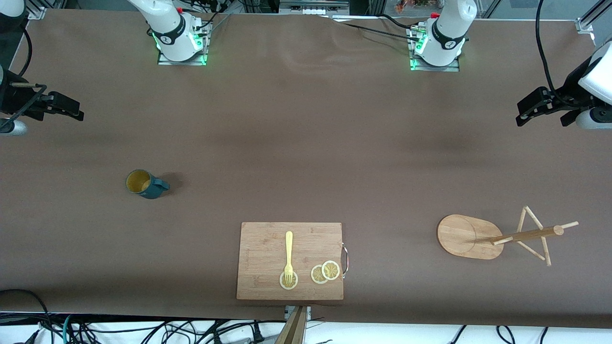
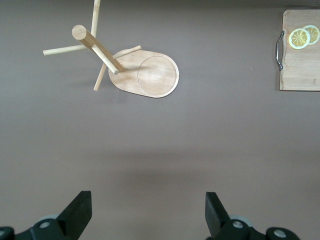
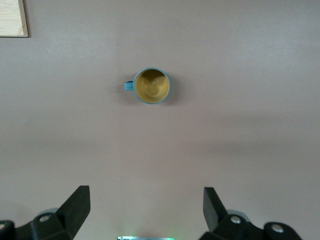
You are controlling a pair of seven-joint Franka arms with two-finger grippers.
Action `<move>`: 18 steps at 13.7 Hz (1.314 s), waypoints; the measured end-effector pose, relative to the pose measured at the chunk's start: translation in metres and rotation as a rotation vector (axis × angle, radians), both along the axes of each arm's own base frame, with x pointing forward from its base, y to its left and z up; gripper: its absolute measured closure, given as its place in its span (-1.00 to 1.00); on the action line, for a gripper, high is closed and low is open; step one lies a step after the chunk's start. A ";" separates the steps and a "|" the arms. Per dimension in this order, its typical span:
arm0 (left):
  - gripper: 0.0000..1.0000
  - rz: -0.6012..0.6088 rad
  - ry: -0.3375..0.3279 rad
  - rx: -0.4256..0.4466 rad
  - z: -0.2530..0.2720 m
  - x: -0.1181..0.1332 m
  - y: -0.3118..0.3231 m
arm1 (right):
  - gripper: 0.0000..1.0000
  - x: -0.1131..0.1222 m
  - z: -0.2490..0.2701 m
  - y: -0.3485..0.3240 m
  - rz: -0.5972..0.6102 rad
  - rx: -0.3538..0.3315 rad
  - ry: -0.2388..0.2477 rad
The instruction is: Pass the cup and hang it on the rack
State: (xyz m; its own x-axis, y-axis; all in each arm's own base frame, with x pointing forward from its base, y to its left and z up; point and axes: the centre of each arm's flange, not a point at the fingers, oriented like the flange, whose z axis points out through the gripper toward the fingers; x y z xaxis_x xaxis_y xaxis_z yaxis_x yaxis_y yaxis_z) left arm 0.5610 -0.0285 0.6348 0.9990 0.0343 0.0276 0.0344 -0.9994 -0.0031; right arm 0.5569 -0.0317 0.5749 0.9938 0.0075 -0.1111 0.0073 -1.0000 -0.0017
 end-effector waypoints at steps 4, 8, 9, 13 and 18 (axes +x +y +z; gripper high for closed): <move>-1.00 0.000 0.000 0.000 0.000 0.000 0.000 | -1.00 0.000 0.000 0.000 0.000 0.000 0.000; -1.00 0.000 0.000 0.000 0.000 0.000 0.000 | -1.00 0.000 0.000 0.000 0.000 0.000 0.000; -1.00 0.000 0.000 0.000 0.000 0.000 0.000 | -1.00 0.000 0.000 0.000 0.000 0.000 0.000; -1.00 0.000 0.000 0.000 0.000 0.000 0.000 | -1.00 0.000 0.000 0.000 0.000 0.000 0.000; -1.00 0.000 0.000 0.000 0.000 0.000 0.000 | -1.00 0.003 -0.013 -0.019 -0.033 -0.002 0.029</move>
